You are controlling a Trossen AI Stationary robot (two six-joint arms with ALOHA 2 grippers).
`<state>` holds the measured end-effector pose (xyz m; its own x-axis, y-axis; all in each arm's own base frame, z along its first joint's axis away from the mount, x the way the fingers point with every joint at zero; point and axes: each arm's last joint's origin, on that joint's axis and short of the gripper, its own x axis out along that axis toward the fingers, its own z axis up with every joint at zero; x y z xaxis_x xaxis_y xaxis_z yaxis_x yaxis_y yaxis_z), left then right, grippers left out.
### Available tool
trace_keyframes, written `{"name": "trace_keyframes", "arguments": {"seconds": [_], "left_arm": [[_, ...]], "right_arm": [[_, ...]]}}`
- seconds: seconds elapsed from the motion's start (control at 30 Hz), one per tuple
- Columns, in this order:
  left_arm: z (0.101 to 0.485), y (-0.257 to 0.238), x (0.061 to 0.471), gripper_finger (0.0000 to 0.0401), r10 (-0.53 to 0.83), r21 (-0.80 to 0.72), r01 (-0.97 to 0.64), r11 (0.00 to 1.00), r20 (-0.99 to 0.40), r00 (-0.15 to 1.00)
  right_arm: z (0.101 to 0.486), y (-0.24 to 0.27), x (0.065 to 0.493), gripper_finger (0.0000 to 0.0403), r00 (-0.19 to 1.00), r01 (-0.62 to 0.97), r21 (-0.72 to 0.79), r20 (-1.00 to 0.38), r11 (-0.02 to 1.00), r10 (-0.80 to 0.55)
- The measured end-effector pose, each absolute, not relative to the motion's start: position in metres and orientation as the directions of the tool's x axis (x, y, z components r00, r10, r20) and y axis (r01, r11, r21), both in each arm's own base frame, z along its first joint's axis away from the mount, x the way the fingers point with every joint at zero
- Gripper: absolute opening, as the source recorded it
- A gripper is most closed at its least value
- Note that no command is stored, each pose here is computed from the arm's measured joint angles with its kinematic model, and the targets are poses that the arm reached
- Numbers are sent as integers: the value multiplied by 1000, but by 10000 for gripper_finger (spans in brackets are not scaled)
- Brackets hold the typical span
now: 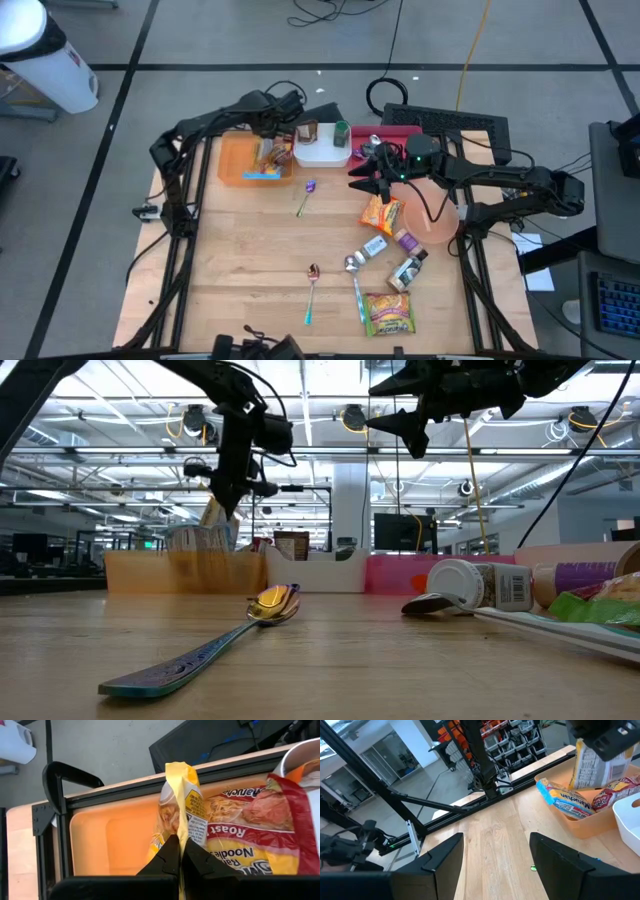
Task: Pick & Place Food Item
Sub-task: Put the yellow noodle pack into the orange bin
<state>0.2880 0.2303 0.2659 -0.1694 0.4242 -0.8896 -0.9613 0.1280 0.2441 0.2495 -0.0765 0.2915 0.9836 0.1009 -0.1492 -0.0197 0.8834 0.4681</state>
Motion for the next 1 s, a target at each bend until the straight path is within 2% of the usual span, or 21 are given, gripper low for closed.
{"name": "trace_keyframes", "arguments": {"seconds": [0.53, 1.0], "left_arm": [[257, 235, 294, 2, 428, 222, -970, 104, -890, -158], [257, 235, 295, 39, 424, 207, -974, 89, -893, -151]], "right_arm": [[291, -76, 249, 224, 983, -17, 472, -153, 881, 101], [291, -76, 249, 224, 983, -16, 473, -155, 881, 101]]}}
